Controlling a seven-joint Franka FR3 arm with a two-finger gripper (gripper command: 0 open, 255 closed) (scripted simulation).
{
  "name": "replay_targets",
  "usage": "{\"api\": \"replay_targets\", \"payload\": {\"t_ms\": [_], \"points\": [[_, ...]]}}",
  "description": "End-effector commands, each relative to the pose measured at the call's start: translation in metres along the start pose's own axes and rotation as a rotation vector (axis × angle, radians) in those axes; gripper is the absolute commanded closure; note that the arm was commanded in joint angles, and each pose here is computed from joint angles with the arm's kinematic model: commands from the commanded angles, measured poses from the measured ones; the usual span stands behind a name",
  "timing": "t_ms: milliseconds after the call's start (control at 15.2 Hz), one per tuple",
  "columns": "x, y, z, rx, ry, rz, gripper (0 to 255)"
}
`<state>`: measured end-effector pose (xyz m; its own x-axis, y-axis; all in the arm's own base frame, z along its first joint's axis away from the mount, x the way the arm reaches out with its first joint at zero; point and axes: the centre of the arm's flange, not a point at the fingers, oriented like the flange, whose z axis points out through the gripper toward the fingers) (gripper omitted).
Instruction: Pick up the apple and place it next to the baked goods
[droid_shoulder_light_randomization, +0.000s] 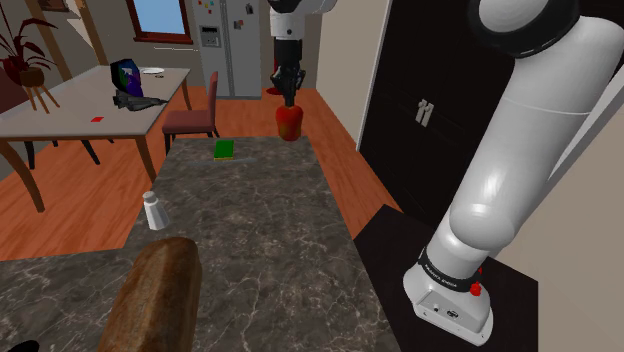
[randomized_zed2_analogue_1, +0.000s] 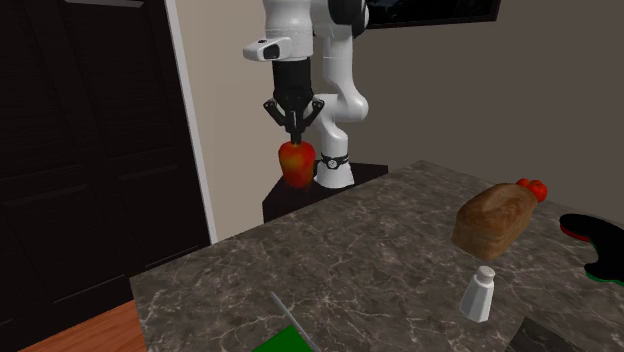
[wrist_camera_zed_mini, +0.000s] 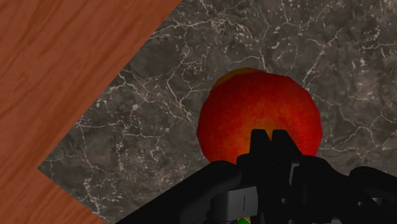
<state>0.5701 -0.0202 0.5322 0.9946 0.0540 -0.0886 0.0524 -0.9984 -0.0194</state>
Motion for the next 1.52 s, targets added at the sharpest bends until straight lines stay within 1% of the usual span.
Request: {"api": "replay_targets", "payload": {"t_ms": [0,132,1452], "points": [[0.000,-0.001,-0.011,0.000,0.000,0.000,255],[-0.001,-0.001,-0.022,0.000,0.000,0.000,255],[-0.166,-0.206,-0.003,0.000,0.000,0.000,255]]}}
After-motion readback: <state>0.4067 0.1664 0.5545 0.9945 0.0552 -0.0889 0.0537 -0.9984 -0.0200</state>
